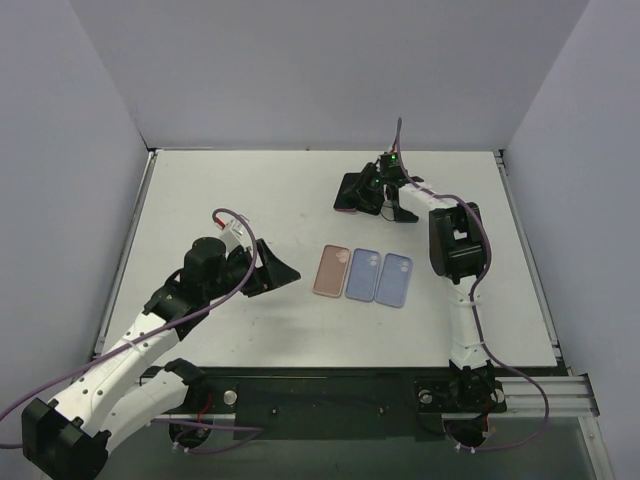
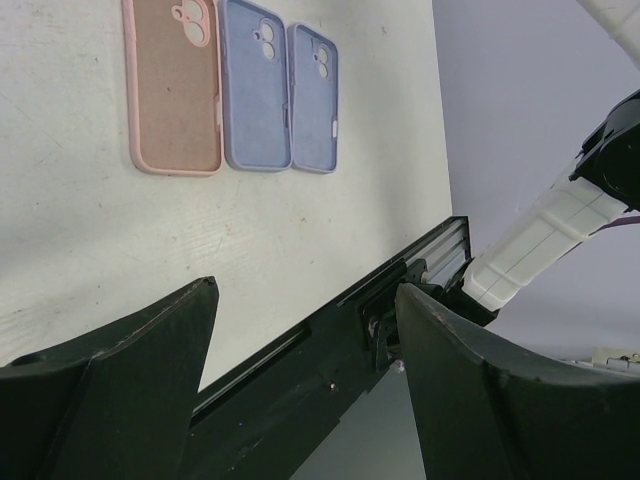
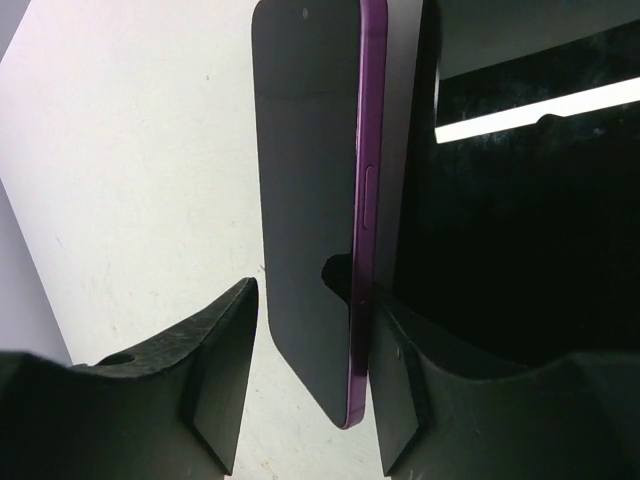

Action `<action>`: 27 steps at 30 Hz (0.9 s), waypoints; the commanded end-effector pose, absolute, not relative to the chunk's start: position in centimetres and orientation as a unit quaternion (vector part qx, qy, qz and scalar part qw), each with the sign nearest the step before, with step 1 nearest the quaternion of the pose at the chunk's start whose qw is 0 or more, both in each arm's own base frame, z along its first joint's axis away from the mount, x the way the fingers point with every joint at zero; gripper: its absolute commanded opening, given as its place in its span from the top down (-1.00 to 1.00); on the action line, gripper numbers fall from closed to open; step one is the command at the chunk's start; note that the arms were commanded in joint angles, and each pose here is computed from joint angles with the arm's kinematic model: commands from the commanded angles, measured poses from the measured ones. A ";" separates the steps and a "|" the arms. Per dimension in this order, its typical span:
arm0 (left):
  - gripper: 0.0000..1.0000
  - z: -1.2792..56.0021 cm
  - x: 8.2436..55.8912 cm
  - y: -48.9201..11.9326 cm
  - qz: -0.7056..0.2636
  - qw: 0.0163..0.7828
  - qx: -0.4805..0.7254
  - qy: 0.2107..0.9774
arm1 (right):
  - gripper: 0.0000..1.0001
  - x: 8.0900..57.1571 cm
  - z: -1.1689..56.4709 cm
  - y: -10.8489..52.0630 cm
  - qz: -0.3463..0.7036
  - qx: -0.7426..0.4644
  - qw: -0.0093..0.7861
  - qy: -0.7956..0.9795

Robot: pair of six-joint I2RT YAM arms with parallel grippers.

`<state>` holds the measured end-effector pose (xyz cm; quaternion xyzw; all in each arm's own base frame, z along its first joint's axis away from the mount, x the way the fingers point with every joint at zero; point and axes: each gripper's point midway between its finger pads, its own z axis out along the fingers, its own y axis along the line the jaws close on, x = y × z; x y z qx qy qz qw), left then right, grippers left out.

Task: Take the phone out of the phone case
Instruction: Place the phone at the center of the board.

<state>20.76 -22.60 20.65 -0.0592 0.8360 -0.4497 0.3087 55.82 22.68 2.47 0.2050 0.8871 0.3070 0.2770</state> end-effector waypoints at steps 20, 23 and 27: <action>-0.64 25.9 20.7 -22.3 -0.476 0.350 -0.054 0.805 | 0.03 53.2 8.4 20.3 0.243 0.135 0.296 0.914; -0.64 26.5 20.6 -22.0 -0.475 0.360 -0.052 0.801 | -0.03 51.0 12.2 20.5 0.240 0.103 0.311 0.914; -0.65 28.0 21.0 -21.3 -0.468 0.393 -0.058 0.789 | -0.08 46.5 16.0 17.9 0.199 0.096 0.333 0.917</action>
